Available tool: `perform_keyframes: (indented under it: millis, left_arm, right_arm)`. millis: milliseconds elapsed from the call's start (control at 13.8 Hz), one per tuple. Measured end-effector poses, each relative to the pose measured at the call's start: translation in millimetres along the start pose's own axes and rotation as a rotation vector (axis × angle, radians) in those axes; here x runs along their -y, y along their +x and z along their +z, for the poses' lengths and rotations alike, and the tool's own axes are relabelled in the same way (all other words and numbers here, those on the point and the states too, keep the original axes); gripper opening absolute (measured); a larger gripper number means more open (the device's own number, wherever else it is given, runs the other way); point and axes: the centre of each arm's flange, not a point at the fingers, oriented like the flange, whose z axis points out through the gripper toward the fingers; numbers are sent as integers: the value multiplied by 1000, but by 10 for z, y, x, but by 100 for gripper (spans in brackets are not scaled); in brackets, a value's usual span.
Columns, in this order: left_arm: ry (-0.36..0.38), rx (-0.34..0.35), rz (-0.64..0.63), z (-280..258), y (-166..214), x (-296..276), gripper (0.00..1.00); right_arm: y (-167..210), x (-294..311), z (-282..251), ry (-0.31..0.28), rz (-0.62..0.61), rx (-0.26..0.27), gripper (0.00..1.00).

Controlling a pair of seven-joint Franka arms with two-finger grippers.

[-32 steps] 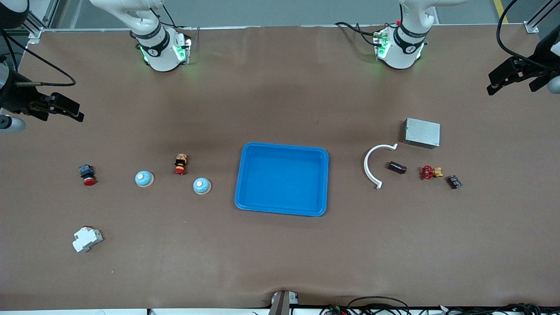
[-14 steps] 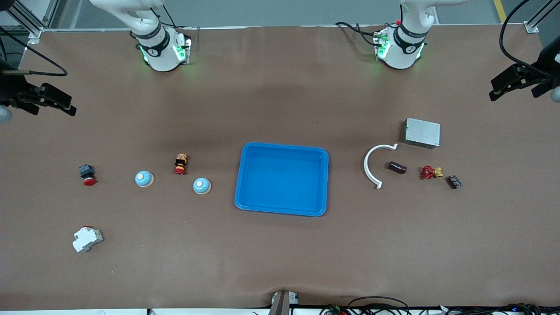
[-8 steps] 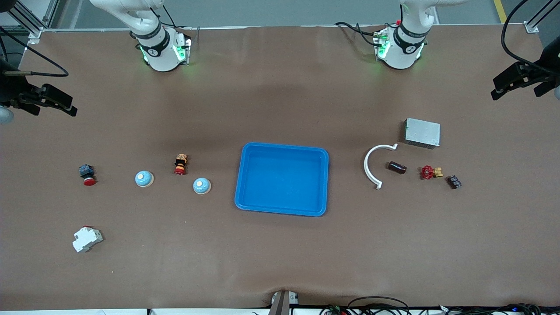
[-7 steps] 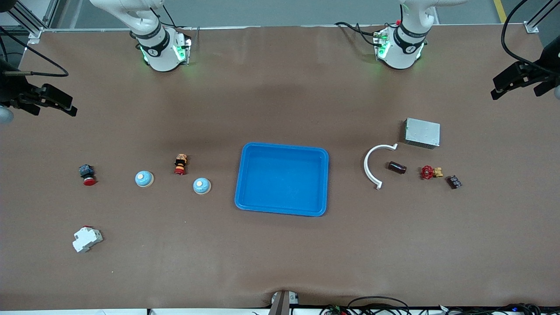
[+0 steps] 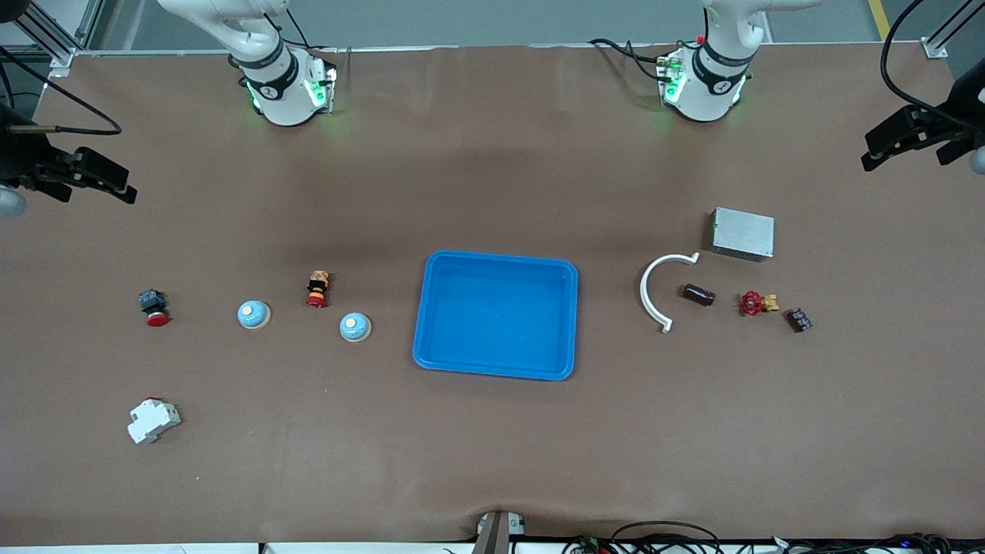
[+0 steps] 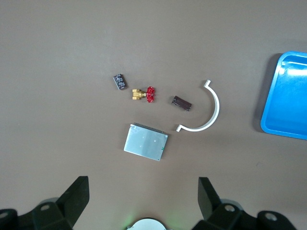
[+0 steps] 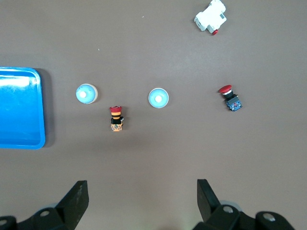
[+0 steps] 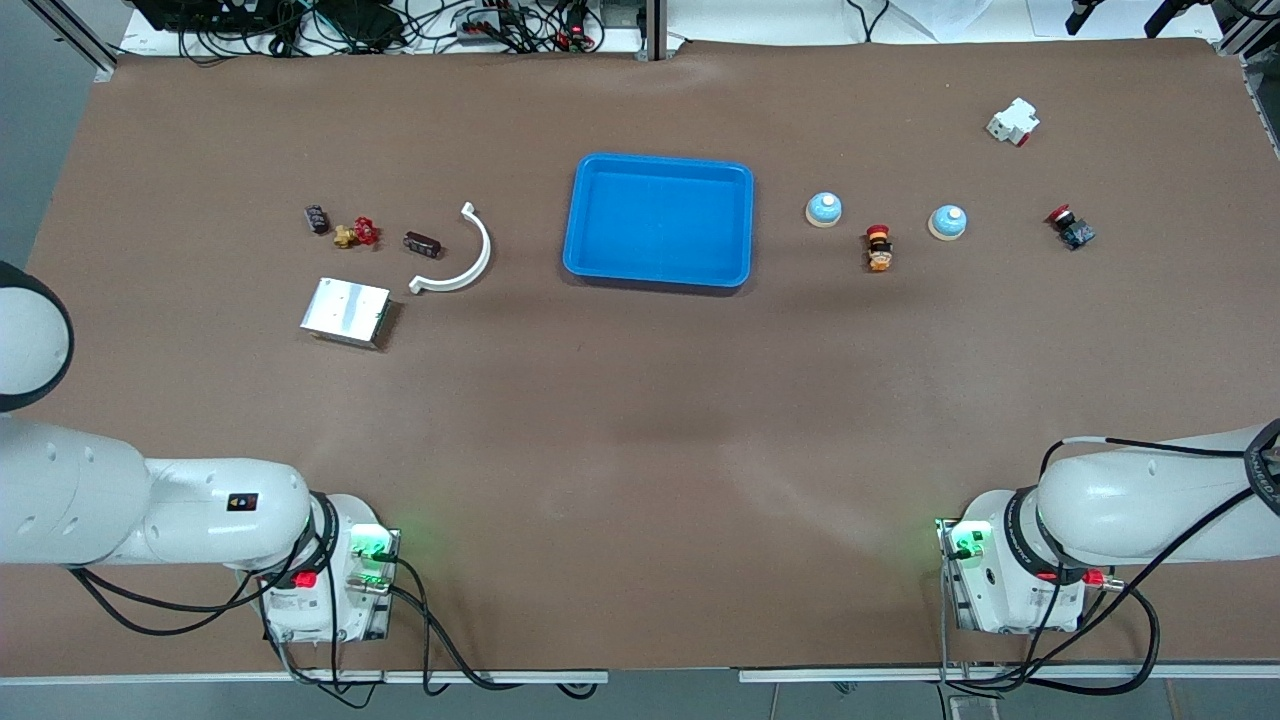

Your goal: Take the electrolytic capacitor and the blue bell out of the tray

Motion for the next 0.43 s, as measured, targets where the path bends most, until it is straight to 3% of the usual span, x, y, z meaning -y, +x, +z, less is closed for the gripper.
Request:
perform_keyframes:
  millis: [434]
  left_arm:
    - [0,2,-3,0,-2,17,100]
  right_arm:
    - [14,6,26,0,-1,6,100]
